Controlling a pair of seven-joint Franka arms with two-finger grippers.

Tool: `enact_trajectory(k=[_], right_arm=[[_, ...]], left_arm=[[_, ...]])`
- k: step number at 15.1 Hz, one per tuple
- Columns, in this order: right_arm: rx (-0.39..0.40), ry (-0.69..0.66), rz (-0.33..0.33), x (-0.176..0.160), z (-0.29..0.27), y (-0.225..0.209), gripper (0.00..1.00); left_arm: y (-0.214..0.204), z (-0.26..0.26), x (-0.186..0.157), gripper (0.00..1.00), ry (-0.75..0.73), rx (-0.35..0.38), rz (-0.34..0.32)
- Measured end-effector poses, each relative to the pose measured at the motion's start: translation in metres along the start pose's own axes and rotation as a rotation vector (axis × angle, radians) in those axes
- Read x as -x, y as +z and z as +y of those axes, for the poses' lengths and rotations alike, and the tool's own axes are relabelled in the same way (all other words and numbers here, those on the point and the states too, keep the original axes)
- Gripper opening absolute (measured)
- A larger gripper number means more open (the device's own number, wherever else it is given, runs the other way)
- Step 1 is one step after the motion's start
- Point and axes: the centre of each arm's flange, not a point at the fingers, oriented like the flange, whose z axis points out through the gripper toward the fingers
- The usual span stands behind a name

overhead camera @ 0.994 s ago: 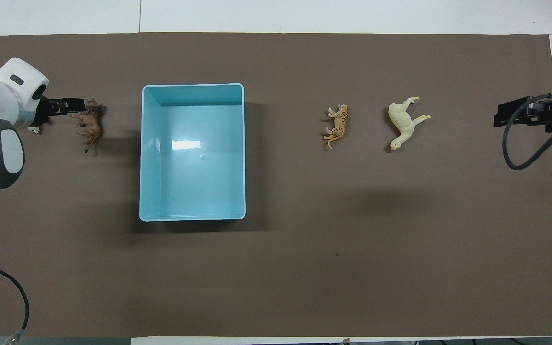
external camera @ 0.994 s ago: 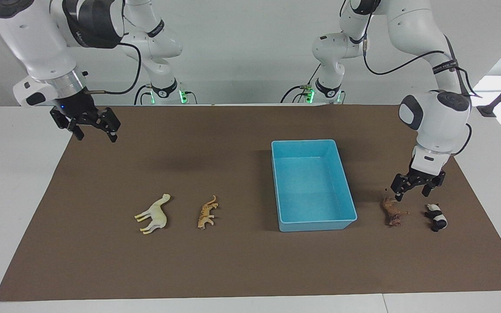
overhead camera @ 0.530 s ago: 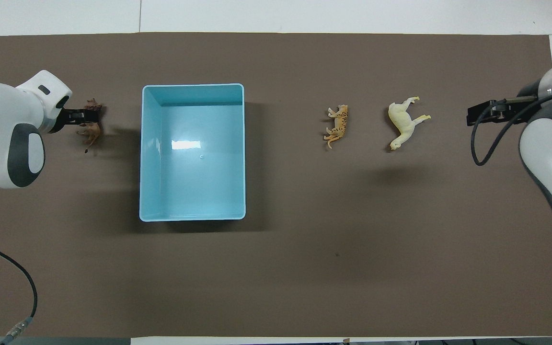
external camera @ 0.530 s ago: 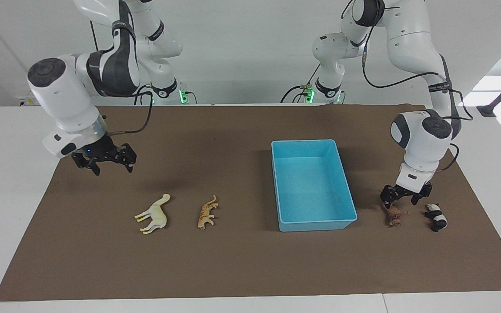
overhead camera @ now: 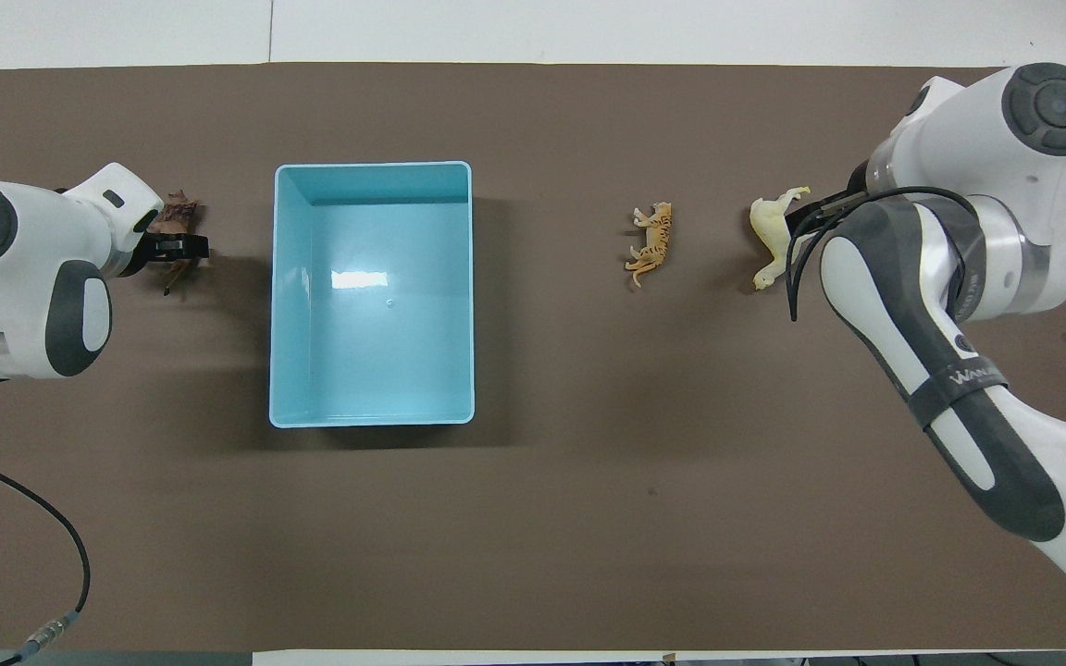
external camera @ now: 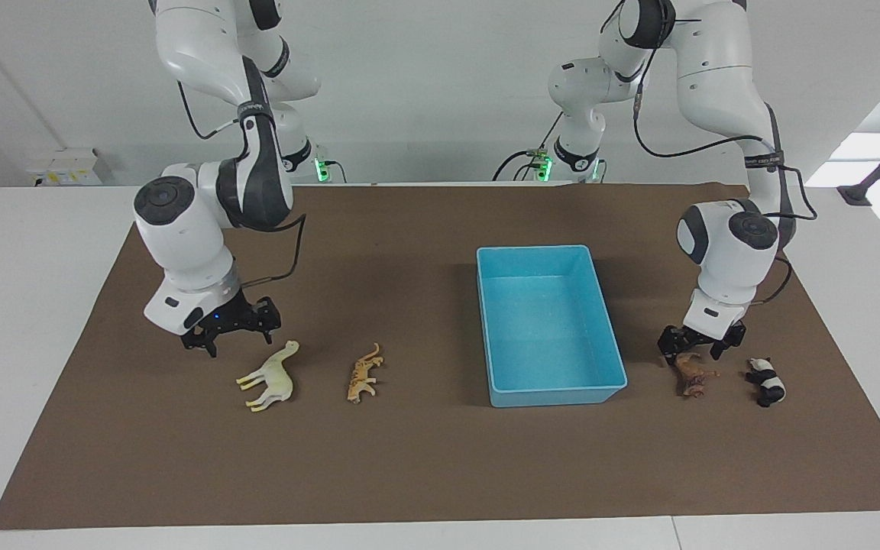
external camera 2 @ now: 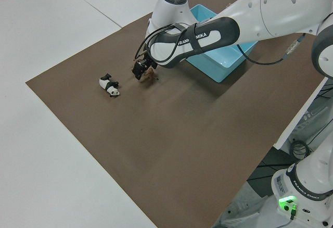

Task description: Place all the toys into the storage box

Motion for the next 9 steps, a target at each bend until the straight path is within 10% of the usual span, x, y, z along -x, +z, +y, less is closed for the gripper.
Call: enact_trajectory(k=[9], right_arm=[[0.024,-0.043,-0.005,-0.009,-0.013,0.056,1.00]], left_arm=[[-0.002,0.006,-0.001,0.34,-0.069,0.005,0.005]])
